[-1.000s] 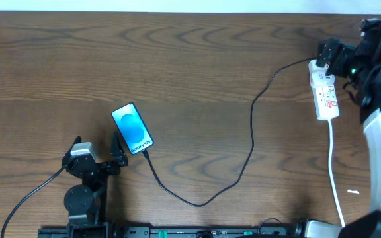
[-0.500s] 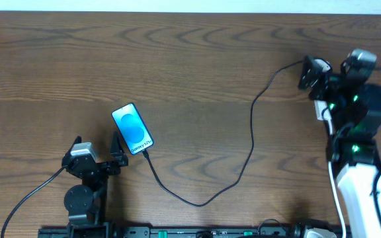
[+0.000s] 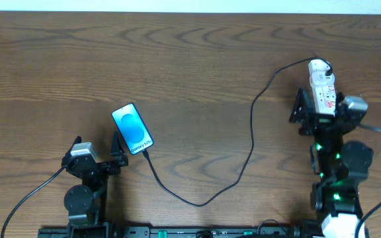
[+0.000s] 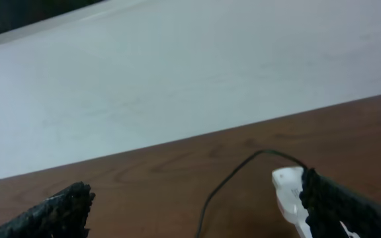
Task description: Plug charger to phone and switch on socket
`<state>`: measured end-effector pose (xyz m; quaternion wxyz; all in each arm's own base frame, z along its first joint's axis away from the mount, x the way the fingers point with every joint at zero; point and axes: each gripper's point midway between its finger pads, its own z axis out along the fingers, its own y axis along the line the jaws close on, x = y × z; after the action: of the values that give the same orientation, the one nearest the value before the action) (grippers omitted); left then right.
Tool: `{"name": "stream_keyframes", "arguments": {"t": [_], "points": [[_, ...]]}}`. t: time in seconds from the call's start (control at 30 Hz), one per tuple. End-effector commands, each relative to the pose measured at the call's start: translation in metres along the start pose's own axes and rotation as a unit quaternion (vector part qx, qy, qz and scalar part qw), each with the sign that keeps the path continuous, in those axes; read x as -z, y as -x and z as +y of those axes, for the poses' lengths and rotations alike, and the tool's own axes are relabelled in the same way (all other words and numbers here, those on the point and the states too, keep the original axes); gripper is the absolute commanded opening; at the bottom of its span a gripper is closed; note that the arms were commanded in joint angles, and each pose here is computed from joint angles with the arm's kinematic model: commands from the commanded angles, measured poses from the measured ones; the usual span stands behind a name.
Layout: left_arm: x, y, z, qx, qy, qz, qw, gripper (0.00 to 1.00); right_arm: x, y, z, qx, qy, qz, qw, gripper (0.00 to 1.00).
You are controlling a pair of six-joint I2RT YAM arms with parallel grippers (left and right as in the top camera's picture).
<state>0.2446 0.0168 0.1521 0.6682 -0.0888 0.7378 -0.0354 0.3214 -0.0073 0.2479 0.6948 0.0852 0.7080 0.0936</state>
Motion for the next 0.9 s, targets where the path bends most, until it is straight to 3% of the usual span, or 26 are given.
{"name": "stream_keyframes", "arguments": {"t": [0.0,0.53,0.87], "points": [[-0.001,-0.015,0.004,0.003,0.008,0.024,1.000,0.98,0.014,-0.009,-0.007,-0.007,-0.018,-0.013,1.000,0.99],[0.000,-0.015,0.004,0.003,0.008,0.024,1.000,0.98,0.051,-0.064,-0.017,-0.012,-0.027,-0.026,0.999,0.99],[0.000,-0.015,0.004,0.003,0.008,0.024,1.000,0.98,0.062,-0.056,-0.020,-0.011,-0.039,-0.046,0.998,0.99]]}}
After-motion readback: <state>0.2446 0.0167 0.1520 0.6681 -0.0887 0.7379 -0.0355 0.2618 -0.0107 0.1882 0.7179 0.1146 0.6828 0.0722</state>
